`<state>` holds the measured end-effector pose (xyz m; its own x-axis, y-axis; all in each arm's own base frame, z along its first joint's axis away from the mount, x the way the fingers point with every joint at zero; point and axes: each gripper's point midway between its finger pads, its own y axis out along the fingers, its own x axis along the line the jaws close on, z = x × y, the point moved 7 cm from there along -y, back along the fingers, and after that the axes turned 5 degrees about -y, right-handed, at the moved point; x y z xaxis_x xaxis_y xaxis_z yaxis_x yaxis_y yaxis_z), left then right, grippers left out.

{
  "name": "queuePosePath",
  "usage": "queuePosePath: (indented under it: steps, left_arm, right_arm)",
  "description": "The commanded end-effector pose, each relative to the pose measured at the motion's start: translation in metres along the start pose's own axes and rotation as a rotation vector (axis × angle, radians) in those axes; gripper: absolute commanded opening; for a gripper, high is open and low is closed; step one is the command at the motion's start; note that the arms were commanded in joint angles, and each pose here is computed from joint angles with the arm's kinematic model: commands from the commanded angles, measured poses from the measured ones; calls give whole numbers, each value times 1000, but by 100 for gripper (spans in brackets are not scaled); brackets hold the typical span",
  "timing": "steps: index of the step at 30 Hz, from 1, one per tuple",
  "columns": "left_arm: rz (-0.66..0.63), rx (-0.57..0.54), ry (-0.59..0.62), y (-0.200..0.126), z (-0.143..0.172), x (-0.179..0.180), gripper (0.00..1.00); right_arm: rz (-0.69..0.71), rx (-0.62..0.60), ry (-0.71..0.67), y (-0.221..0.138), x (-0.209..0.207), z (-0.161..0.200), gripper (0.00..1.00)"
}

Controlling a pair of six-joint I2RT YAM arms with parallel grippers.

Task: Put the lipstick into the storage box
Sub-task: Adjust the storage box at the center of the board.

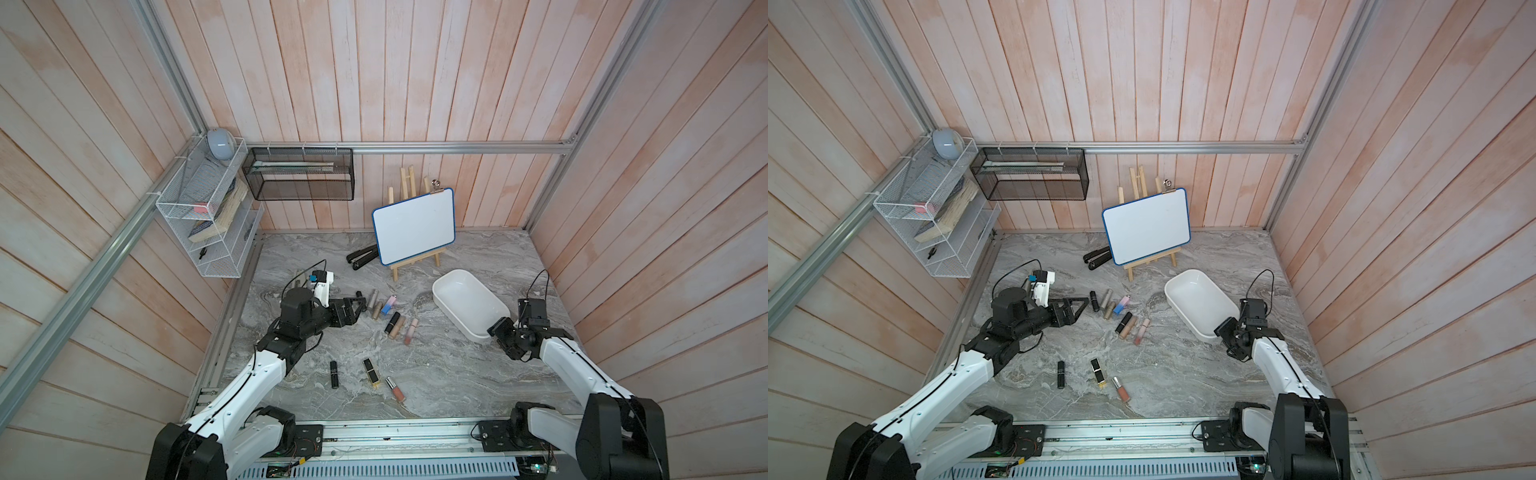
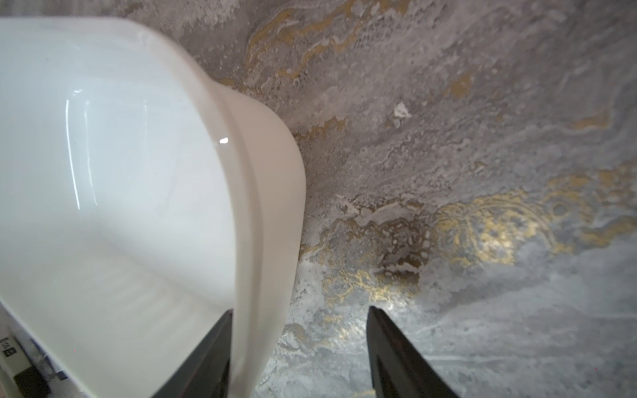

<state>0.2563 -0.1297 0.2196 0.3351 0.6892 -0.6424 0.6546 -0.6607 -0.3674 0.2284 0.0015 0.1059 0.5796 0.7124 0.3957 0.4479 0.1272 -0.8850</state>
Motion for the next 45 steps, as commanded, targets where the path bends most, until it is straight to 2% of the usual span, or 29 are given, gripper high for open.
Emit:
queuePosePath:
  steps: [1, 9, 20, 27, 31, 34, 41, 45]
  left_arm:
    - [-13, 10, 15, 3, 2, 3, 100]
    - [-15, 14, 14, 2, 5, 4, 100]
    - [-24, 14, 23, -2, 5, 3, 100]
    - [-22, 20, 23, -2, 6, 3, 100]
    - [-11, 22, 25, -2, 5, 1, 100]
    - [-8, 24, 24, -1, 4, 0, 100]
    - [-3, 25, 38, -3, 1, -3, 100]
    - [4, 31, 37, -2, 2, -4, 100]
  right_arm:
    - [10, -17, -46, 0, 5, -9, 58]
    - [50, -30, -86, 1, 10, -18, 39]
    - [71, -69, -153, 0, 22, -37, 0]
    - [60, -109, -263, -11, 39, -57, 0]
    - [43, -102, -412, -20, 54, -66, 0]
    - [23, -105, -489, -24, 65, -61, 0]
    - [79, -82, -572, -16, 67, -54, 0]
    - [66, -71, -591, -13, 80, -59, 0]
